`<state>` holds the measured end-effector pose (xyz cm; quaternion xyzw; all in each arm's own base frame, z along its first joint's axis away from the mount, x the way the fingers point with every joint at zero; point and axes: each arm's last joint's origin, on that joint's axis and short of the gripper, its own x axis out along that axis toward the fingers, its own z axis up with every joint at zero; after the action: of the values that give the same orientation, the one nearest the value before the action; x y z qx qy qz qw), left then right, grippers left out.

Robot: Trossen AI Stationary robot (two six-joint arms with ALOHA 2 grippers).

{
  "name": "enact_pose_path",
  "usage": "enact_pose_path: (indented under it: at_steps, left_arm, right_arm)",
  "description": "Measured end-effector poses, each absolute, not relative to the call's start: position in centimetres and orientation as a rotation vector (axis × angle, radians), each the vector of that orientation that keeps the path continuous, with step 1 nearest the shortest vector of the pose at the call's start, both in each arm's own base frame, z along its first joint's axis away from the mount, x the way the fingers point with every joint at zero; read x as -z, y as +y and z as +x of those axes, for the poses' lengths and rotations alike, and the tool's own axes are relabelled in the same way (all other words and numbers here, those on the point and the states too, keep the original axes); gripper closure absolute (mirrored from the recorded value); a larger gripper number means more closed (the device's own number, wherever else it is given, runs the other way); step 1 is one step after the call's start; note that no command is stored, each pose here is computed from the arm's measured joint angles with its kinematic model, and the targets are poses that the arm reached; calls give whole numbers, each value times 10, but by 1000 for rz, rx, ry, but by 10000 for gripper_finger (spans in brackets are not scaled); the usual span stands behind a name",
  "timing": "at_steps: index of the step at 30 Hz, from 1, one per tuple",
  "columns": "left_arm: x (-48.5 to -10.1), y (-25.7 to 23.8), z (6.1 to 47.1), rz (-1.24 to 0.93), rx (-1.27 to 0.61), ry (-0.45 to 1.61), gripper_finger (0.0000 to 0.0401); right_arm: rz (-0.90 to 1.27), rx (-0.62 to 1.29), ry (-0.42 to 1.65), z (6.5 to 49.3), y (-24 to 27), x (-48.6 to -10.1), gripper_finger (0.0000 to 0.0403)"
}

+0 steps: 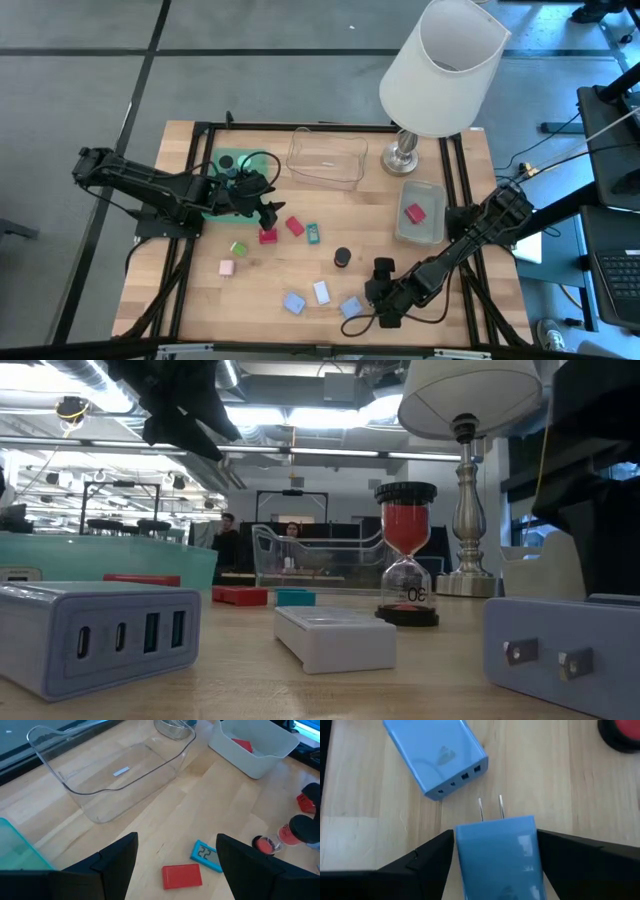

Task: Pick & Place Office items
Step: Put the right blue charger adapter into the gray bin

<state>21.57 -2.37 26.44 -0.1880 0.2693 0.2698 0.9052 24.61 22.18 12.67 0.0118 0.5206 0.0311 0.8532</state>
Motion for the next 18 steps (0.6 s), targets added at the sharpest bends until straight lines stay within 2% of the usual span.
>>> enact_pose_path:
  at_steps: [6, 18]
  left_arm:
    - [-264, -24, 216, -388, -557, 556, 135]
    - [-264, -24, 216, -388, -557, 556, 135]
  right_arm:
    - [23, -63, 1093, 246, 222, -127, 189]
    - [74, -38, 1095, 249, 224, -132, 190]
